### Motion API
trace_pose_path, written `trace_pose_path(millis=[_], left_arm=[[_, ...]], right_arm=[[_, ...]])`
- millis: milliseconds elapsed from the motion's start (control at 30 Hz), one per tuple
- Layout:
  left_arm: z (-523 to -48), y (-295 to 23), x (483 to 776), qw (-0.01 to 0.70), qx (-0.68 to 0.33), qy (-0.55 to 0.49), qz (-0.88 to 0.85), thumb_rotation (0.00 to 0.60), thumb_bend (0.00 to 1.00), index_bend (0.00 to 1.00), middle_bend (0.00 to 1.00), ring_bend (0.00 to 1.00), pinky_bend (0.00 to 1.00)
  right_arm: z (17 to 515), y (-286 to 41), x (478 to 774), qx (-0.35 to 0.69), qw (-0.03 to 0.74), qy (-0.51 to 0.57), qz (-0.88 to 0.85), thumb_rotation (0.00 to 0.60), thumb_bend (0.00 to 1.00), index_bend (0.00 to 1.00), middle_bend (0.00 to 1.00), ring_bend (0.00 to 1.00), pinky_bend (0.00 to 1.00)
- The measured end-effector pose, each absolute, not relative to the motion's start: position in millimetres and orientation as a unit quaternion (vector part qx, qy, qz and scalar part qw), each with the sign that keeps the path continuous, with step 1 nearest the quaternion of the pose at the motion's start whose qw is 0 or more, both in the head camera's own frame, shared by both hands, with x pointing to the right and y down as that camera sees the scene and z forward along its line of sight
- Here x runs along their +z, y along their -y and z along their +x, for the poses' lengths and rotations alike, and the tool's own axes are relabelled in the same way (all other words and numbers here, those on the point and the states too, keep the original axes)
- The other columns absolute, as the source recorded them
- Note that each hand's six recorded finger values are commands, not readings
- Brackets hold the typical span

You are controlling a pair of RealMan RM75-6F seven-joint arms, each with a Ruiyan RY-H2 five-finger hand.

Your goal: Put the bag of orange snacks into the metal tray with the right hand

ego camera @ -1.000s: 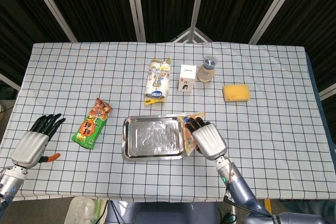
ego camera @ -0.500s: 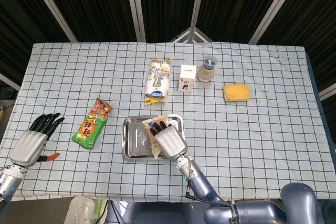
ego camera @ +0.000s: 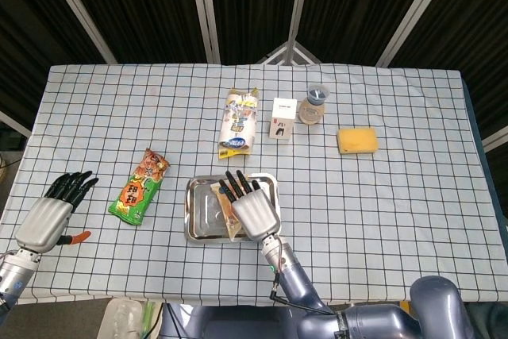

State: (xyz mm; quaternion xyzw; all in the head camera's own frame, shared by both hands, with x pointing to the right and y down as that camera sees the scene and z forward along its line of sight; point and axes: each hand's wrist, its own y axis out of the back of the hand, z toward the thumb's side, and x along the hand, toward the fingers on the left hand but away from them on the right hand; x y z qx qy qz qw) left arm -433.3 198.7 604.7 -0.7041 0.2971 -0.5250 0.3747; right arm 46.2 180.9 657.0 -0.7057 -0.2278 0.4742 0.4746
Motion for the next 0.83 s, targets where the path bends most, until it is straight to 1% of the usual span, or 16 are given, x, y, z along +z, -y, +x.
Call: trace_pose_path(millis=[133, 267, 333, 500, 600, 700, 833], left_arm=[[-433.3, -198.9, 604.9, 0.375, -0.526, -0.297, -0.703, 0.600, 0.04, 0.00, 0.00, 0.00, 0.00], [-433.3, -199.1, 604.6, 0.376, -0.527, -0.297, -0.702, 0.600, 0.04, 0.00, 0.00, 0.00, 0.00], [-432.9, -199.3, 604.6, 0.377, -0.527, -0.297, -0.702, 0.600, 0.04, 0.00, 0.00, 0.00, 0.00], [-430.2, -201.2, 605.9, 0.382, -0.527, -0.292, -0.701, 0.600, 0.04, 0.00, 0.00, 0.00, 0.00], [-428.1, -202.7, 607.0, 0.385, -0.528, -0.289, -0.700, 0.600, 0.04, 0.00, 0.00, 0.00, 0.00], [-425.7, -204.0, 608.4, 0.388, -0.529, -0.286, -0.699, 0.600, 0.04, 0.00, 0.00, 0.00, 0.00], [-420.0, -207.2, 610.0, 0.390, -0.527, -0.279, -0.702, 0.600, 0.04, 0.00, 0.00, 0.00, 0.00]], right_arm=[[71.7, -179.7, 641.8, 0.495, 0.475, 0.235, -0.688, 0.600, 0.21, 0.00, 0.00, 0.00, 0.24], [115.1, -175.7, 629.5, 0.525, 0.481, 0.243, -0.659, 0.600, 0.21, 0.00, 0.00, 0.00, 0.11], [144.7, -174.6, 624.0, 0.540, 0.486, 0.249, -0.640, 0.600, 0.21, 0.00, 0.00, 0.00, 0.08], [205.9, -180.9, 614.7, 0.553, 0.482, 0.278, -0.620, 0.600, 0.21, 0.00, 0.00, 0.00, 0.07], [250.2, -192.0, 610.9, 0.556, 0.472, 0.313, -0.608, 0.600, 0.21, 0.00, 0.00, 0.00, 0.07], [305.3, -206.9, 605.4, 0.566, 0.468, 0.354, -0.578, 0.600, 0.21, 0.00, 0.00, 0.00, 0.07], [365.8, -225.4, 591.6, 0.568, 0.456, 0.396, -0.559, 0.600, 0.21, 0.00, 0.00, 0.00, 0.07]])
